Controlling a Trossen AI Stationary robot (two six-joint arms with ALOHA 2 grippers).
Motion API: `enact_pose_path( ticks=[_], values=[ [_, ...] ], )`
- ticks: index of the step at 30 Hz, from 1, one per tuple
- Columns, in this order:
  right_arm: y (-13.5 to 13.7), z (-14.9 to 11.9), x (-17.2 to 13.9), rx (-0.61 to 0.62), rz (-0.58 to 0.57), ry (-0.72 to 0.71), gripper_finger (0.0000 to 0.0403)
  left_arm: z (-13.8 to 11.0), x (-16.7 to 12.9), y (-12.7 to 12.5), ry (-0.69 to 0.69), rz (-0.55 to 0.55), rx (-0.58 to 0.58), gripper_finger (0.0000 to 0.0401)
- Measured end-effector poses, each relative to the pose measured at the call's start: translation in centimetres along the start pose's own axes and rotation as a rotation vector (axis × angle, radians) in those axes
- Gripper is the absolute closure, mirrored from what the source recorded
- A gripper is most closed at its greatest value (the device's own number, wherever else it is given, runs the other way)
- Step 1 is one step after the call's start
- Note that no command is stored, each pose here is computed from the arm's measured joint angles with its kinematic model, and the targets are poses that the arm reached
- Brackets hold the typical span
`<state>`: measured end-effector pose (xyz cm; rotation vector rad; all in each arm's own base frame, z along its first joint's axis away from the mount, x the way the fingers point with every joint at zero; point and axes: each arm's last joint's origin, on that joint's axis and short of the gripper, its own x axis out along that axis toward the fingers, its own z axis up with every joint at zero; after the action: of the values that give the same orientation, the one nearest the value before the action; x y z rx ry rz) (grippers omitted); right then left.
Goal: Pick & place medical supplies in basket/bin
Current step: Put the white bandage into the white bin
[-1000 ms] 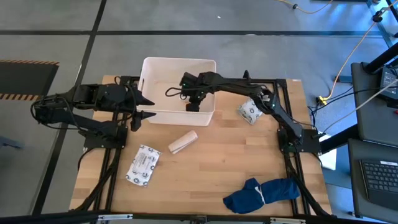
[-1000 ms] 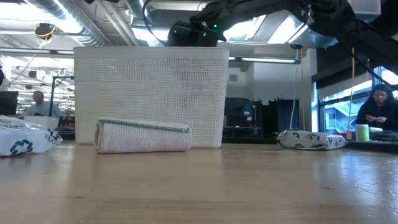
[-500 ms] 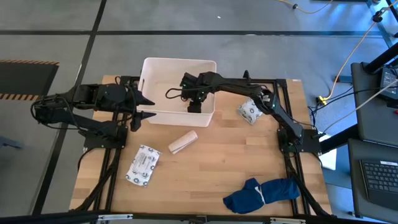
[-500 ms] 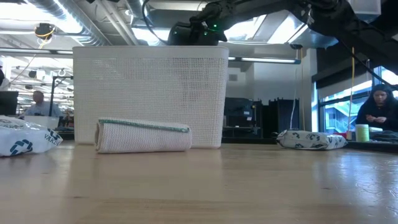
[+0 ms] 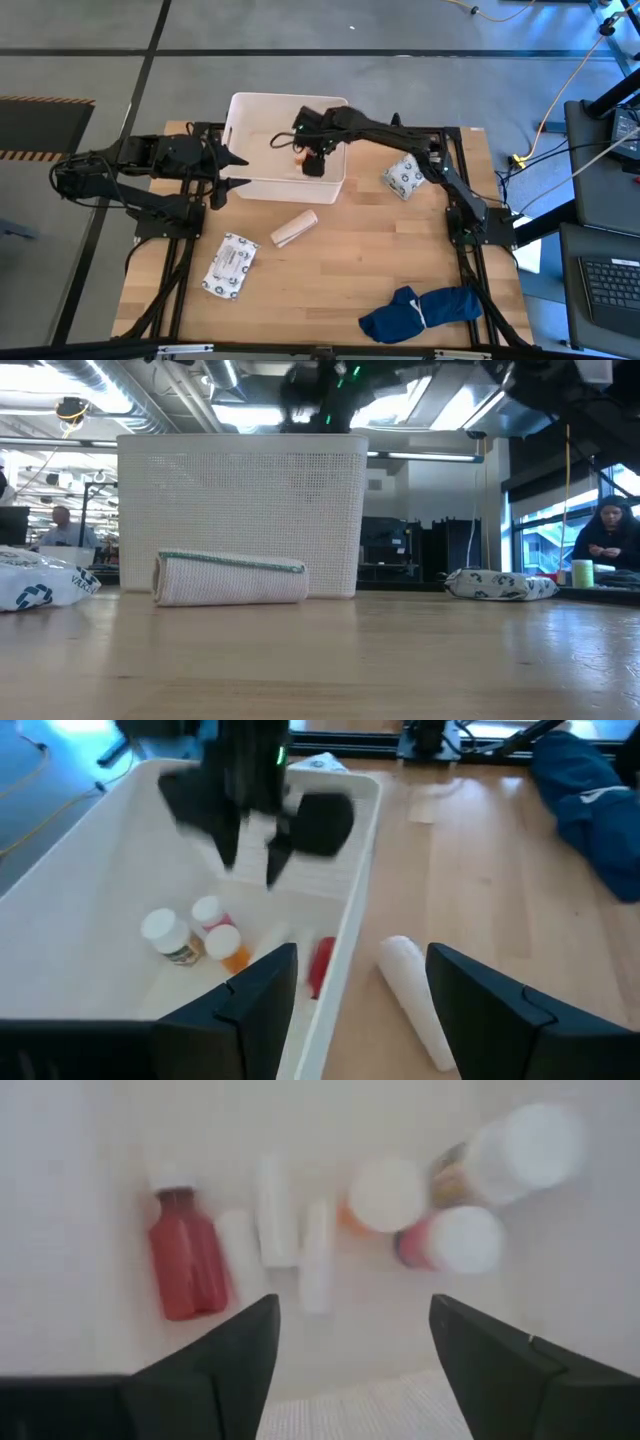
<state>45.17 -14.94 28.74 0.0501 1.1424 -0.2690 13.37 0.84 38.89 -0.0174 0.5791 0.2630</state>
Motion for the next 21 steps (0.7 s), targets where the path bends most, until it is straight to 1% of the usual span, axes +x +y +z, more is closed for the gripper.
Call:
enact_pose_path(
  ticks=[3,5,8,12,15,17,19,21],
  values=[
    [-0.3,0.2,-4.2,0.059,-0.017,-0.086,0.0144,0.0,0.0,0.0,0.0,0.001,-0.008,0.0185],
    [-0.3,0.0,-6.9,0.085,-0.012,-0.138,0.0144,0.0,0.1,-0.2,0.005,-0.016,0.009,0.0185],
    [0.9,-0.5,-10.5,0.09,0.008,-0.189,0.0144,0.1,0.4,-0.8,0.018,-0.057,0.043,0.0185],
    [3.4,-1.8,-15.1,0.091,0.053,-0.246,0.0144,0.1,1.3,-2.0,0.054,-0.103,0.042,0.0185],
    [5.7,-2.8,-17.8,0.093,0.077,-0.269,0.0144,0.2,2.5,-3.3,0.098,-0.116,0.049,0.0185],
    [7.6,-3.5,-19.4,0.057,0.079,-0.295,0.0144,0.1,3.5,-4.5,0.131,-0.115,0.098,0.0185],
    [9.4,-4.0,-20.8,-0.007,0.111,-0.333,0.0144,0.0,4.5,-5.5,0.158,-0.093,0.167,0.0185],
    [11.1,-4.6,-21.9,-0.056,0.144,-0.359,0.0144,-0.1,5.6,-6.5,0.189,-0.071,0.191,0.0184]
  ],
)
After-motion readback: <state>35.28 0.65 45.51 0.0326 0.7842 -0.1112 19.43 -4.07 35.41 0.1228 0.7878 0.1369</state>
